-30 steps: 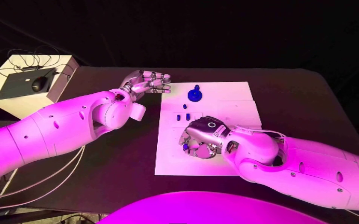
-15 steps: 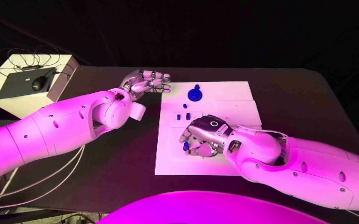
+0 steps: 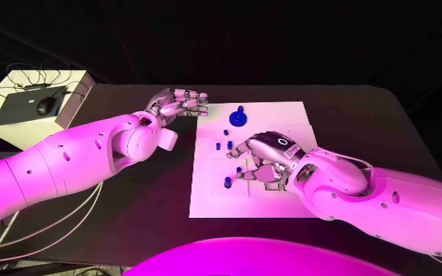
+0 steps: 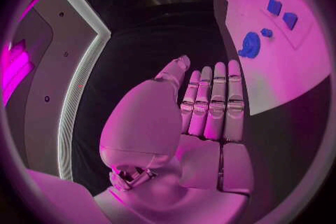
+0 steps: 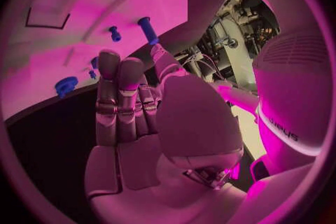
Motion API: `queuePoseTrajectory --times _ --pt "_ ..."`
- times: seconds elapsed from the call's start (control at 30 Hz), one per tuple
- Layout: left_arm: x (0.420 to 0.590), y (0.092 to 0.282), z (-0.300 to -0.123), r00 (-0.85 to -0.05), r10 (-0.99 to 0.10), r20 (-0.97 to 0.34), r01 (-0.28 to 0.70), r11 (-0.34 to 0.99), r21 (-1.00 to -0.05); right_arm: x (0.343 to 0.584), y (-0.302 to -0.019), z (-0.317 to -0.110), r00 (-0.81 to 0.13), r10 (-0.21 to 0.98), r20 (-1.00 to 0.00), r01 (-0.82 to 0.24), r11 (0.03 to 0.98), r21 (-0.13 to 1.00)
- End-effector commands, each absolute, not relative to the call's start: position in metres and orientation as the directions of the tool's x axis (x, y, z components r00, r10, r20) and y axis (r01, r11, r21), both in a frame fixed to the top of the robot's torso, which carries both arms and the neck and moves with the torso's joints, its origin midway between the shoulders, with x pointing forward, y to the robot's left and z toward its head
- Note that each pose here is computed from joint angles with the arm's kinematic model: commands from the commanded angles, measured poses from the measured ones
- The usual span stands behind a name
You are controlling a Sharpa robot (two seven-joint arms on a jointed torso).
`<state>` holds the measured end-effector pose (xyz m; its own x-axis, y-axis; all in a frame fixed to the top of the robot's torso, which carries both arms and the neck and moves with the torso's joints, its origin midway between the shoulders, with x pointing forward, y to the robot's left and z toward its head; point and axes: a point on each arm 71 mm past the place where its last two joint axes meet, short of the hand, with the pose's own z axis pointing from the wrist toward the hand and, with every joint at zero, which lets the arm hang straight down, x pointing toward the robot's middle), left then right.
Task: Assemble the parts on the task board
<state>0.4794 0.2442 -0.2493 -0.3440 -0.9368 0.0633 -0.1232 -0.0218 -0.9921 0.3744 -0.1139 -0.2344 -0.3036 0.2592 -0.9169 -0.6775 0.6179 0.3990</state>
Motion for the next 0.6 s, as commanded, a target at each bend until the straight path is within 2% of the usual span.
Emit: queuePoseTrajectory --times 0.03,0.13,0.33,0.47,0.6 --pt "0.479 0.241 -0.249 -0.359 -0.93 0.075 -0.121 -0.033 -0.992 0.387 -0.133 -0.224 -0.396 0.442 -0.805 -0.548 0.59 0.593" --pt "0.48 0.241 -0.249 -0.36 -0.93 0.076 -0.121 -0.034 -0.992 0.397 -0.15 -0.218 -0.421 0.475 -0.773 -0.479 0.607 0.634" --pt "0.48 0.239 -0.249 -0.363 -0.928 0.078 -0.118 -0.037 -0.992 0.418 -0.197 -0.212 -0.488 0.514 -0.706 -0.278 0.675 0.683" --pt "0.481 0.239 -0.25 -0.363 -0.929 0.078 -0.114 -0.039 -0.993 0.424 -0.228 -0.217 -0.561 0.494 -0.664 -0.123 0.743 0.658" --pt "0.481 0.238 -0.25 -0.362 -0.929 0.078 -0.112 -0.04 -0.993 0.421 -0.248 -0.225 -0.628 0.451 -0.634 -0.02 0.805 0.593"
